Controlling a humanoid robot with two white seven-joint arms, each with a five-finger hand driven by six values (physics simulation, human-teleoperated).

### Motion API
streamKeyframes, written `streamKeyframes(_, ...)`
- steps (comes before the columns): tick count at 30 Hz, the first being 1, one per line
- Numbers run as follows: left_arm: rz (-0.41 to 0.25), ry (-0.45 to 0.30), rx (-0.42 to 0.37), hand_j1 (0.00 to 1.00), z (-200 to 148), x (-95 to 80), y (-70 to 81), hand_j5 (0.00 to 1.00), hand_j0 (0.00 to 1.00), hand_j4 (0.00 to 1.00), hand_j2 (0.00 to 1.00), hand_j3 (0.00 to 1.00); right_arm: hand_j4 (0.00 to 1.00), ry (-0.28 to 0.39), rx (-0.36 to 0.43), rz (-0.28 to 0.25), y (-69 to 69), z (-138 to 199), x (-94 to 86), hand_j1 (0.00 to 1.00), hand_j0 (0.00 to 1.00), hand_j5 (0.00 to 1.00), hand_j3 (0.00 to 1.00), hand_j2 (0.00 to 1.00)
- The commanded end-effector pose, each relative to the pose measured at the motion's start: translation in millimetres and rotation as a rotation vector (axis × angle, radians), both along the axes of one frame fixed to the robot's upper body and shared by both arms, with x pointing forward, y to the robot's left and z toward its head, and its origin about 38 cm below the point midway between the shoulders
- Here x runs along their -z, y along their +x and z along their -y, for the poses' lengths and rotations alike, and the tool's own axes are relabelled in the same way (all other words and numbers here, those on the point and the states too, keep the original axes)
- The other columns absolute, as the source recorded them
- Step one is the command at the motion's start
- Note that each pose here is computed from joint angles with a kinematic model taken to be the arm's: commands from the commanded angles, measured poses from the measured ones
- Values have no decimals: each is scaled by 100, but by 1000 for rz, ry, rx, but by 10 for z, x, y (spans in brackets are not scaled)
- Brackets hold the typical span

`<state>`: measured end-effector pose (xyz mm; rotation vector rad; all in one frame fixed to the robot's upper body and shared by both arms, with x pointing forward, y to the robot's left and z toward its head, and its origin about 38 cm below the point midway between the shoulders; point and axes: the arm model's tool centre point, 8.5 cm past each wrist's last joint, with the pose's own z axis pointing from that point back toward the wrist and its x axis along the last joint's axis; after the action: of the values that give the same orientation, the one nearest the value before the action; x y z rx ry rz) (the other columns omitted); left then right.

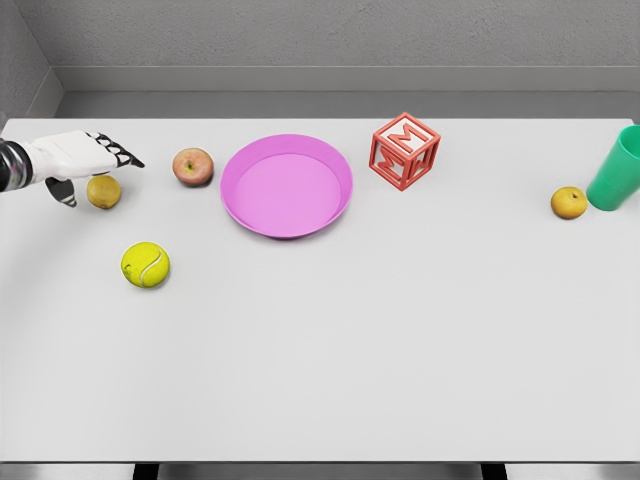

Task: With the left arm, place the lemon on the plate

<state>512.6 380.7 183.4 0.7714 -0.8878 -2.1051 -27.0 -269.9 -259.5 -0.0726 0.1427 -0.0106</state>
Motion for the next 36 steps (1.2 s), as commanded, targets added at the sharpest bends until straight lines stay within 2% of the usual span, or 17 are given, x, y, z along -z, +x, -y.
streamKeyframes(1, 4, -6, -1, 100, 5, -12, 7, 100, 100, 100, 100, 100, 100, 0, 0, 0, 1, 0, 0, 100, 100, 100, 100, 100)
streamKeyframes(16, -23, 14, 13, 100, 44, 76, -14, 100, 100, 100, 100, 100, 100, 0, 0, 0, 1, 0, 0, 100, 100, 100, 100, 100)
streamKeyframes(36, -24, 9, 23, 100, 112, 103, -1, 100, 100, 100, 100, 100, 100, 0, 0, 0, 1, 0, 0, 100, 100, 100, 100, 100)
